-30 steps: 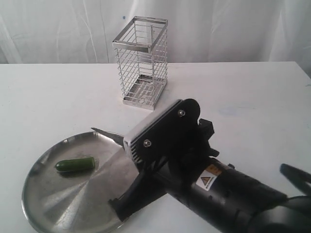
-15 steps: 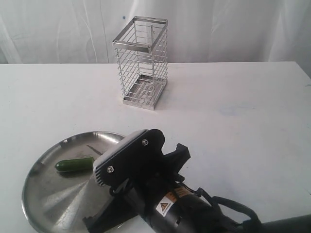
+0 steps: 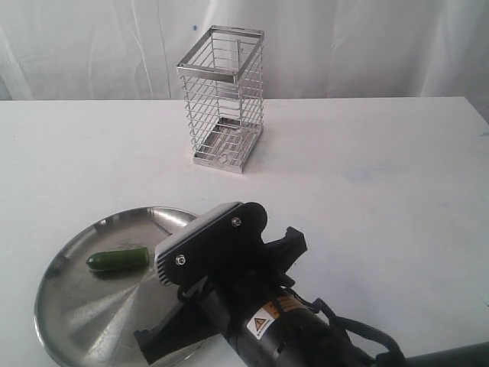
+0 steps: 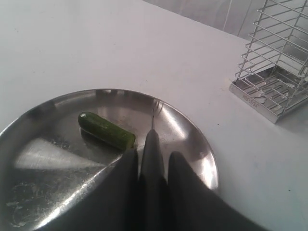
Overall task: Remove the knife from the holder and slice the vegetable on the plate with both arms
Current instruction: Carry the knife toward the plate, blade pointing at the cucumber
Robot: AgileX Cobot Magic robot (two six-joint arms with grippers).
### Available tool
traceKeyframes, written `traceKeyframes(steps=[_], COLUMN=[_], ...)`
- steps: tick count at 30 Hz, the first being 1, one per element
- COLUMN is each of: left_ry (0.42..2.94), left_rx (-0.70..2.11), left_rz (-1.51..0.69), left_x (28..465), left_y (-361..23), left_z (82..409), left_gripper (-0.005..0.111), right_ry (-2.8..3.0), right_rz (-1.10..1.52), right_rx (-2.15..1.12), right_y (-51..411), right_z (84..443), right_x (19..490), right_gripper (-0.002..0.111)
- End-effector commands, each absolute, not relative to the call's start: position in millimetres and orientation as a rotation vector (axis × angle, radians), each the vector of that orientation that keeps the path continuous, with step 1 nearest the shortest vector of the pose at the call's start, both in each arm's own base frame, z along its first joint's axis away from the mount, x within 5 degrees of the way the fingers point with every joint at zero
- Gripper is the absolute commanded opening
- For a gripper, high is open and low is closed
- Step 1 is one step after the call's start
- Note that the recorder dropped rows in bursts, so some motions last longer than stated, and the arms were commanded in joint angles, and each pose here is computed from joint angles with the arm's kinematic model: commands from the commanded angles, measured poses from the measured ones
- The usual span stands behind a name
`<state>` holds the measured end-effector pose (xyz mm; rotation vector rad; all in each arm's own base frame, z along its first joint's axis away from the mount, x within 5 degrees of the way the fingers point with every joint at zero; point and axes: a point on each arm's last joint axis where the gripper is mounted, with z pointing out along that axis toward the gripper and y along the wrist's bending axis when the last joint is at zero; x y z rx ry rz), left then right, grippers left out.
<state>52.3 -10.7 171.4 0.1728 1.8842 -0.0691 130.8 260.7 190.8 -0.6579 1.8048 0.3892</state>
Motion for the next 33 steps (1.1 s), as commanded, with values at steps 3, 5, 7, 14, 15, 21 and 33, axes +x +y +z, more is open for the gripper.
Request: traceKeyframes(steps=[3, 5, 7, 14, 15, 21, 33], left_ry=[1.886, 1.886, 1.886, 1.87, 1.853, 1.831, 2.067], left_rx=[0.166, 0.166, 0.166, -0.093, -0.18, -0.422, -0.28], left_rz=[-0.077, -0.077, -0.077, -0.362, -0.455, -0.755, -0.904], left_x=[52, 52, 52, 52, 52, 51, 44], left_y=[-11, -11, -11, -17, -18, -26, -44], left_z=[170, 170, 170, 173, 175, 177, 178], left_gripper=[0.0, 0.0, 0.0, 0.0, 0.0, 0.0, 0.0], right_ry=[1.797, 1.801, 1.806, 1.797, 1.79, 1.784, 1.773], right_rz=[0.392, 0.394, 0.396, 0.386, 0.381, 0.361, 0.309], right_rx=[-0.641, -0.645, -0.651, -0.675, -0.683, -0.654, -0.602], right_y=[261, 261, 261, 261, 261, 254, 236], right_z=[193, 192, 192, 193, 194, 206, 230], right_x=[131, 131, 130, 130, 130, 130, 130], right_gripper=[0.0, 0.0, 0.0, 0.0, 0.0, 0.0, 0.0])
